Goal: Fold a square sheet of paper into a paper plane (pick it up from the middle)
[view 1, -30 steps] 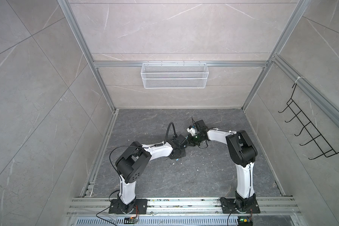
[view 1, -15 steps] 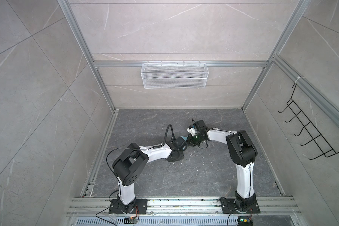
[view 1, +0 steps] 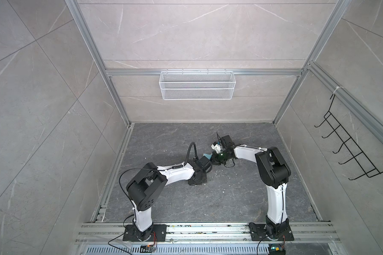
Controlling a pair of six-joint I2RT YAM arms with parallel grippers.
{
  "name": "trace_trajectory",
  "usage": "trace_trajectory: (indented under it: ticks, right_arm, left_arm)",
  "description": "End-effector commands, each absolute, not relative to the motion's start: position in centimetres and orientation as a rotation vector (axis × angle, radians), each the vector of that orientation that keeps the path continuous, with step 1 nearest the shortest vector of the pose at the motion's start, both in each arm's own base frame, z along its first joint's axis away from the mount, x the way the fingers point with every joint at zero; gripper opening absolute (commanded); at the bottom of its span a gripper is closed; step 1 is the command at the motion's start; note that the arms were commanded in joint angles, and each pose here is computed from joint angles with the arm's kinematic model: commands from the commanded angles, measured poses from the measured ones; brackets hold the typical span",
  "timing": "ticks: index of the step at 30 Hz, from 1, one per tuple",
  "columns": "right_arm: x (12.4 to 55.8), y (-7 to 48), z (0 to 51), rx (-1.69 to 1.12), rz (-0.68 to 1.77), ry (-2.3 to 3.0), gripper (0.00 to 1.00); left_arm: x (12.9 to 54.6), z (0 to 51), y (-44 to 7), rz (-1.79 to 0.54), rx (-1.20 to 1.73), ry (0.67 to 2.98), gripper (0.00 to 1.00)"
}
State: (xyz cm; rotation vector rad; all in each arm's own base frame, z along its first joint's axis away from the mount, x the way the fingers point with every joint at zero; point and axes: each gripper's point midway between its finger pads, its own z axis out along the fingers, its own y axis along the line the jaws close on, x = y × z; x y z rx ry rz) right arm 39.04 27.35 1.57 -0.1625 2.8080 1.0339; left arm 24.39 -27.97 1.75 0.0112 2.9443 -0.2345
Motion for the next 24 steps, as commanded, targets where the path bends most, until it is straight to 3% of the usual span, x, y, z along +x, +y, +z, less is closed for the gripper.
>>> trace_trajectory:
  ticks: [1,8,12,15,21,24]
  right_arm:
    - [37.3,25.0,-3.2,-0.084,0.828,2.966,0.09]
    - [39.0,26.9,3.2,-0.183,0.899,2.832,0.19]
    - [39.3,27.1,7.0,-0.2,0.857,2.771,0.3]
    - [38.7,26.9,8.5,-0.2,0.741,2.765,0.41]
    - [38.1,25.4,8.7,-0.135,0.287,2.758,0.61]
    - [38.0,25.6,8.8,-0.102,0.151,2.738,0.65]
  left_arm:
    - [22.0,1.5,-25.3,-0.092,0.089,3.041,0.0]
    - [25.7,6.3,-24.4,-0.275,0.029,2.908,0.05]
    - [27.7,7.6,-22.4,-0.399,-0.093,2.836,0.17]
    - [29.0,8.3,-20.3,-0.461,-0.193,2.783,0.3]
    - [30.7,8.9,-16.3,-0.482,-0.311,2.678,0.67]
    - [31.2,9.0,-15.1,-0.451,-0.313,2.638,0.76]
